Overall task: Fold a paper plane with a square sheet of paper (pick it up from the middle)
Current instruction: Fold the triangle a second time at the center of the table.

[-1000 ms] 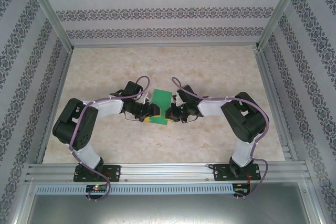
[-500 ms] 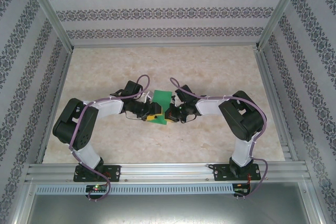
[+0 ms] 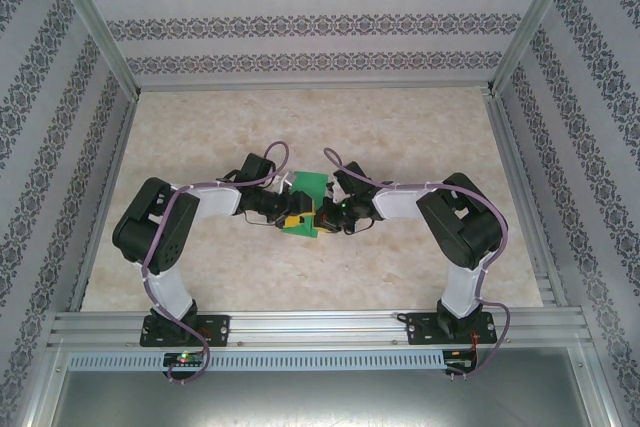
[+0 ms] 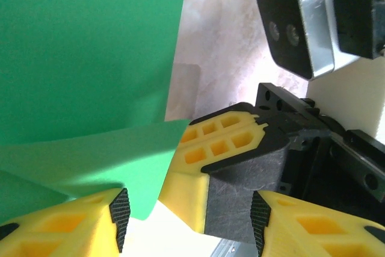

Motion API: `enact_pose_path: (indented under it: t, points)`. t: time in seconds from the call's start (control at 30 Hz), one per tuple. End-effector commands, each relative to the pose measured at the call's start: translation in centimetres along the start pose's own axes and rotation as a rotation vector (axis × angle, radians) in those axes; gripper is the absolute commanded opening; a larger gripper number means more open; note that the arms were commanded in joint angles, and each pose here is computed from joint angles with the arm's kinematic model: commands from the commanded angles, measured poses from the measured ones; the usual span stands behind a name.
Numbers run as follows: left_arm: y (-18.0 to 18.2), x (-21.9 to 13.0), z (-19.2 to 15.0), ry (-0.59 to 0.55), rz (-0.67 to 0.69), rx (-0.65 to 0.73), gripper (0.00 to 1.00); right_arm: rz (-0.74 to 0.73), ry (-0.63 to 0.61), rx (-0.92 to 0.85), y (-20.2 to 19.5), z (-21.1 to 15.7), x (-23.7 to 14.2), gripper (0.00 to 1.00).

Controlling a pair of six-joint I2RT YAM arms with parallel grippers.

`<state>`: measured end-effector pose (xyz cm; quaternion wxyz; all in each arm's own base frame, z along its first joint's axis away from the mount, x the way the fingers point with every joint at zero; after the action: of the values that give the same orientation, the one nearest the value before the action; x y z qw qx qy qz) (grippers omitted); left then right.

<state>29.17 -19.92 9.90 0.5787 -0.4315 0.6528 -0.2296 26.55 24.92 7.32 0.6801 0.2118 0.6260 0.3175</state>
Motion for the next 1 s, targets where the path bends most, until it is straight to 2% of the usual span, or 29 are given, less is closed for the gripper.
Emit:
enact_pose_path:
  t: [0.0, 0.27, 0.47, 0.63, 0.97]
  points:
    - [-0.5, 0.0, 0.7, -0.013, -0.02, 0.011, 0.58, -0.039, -0.003, 0.042, -1.0, -0.5, -0.7, 0.02]
    - [0.7, -0.2, 0.5, -0.033, 0.038, 0.004, 0.43, 0.071, -0.149, -0.032, 1.0, 0.9, -4.2, 0.16]
    - [1.1, -0.1, 0.6, -0.036, 0.057, 0.005, 0.3, 0.121, -0.2, -0.055, 1.2, 2.2, -4.5, 0.26]
    - [1.3, 0.0, 0.6, -0.034, 0.069, 0.006, 0.19, 0.154, -0.196, -0.057, 1.3, 3.5, -3.5, 0.27]
    - [1.4, 0.2, 0.7, -0.026, 0.066, 0.004, 0.12, 0.199, -0.161, -0.081, 1.8, 4.0, -2.1, 0.27]
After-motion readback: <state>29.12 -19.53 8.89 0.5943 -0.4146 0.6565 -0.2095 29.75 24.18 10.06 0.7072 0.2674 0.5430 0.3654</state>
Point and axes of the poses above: each hand's point on the last joint's axis, 136 mm out from that joint toward the fingers, its own x axis out along the fingers, its own y axis along the line the jaws close on, z = x × y, the point moved 8 cm from there along -x, back along the fingers, and after that the axes turned 14 degrees about -x, right-handed, at the moved point
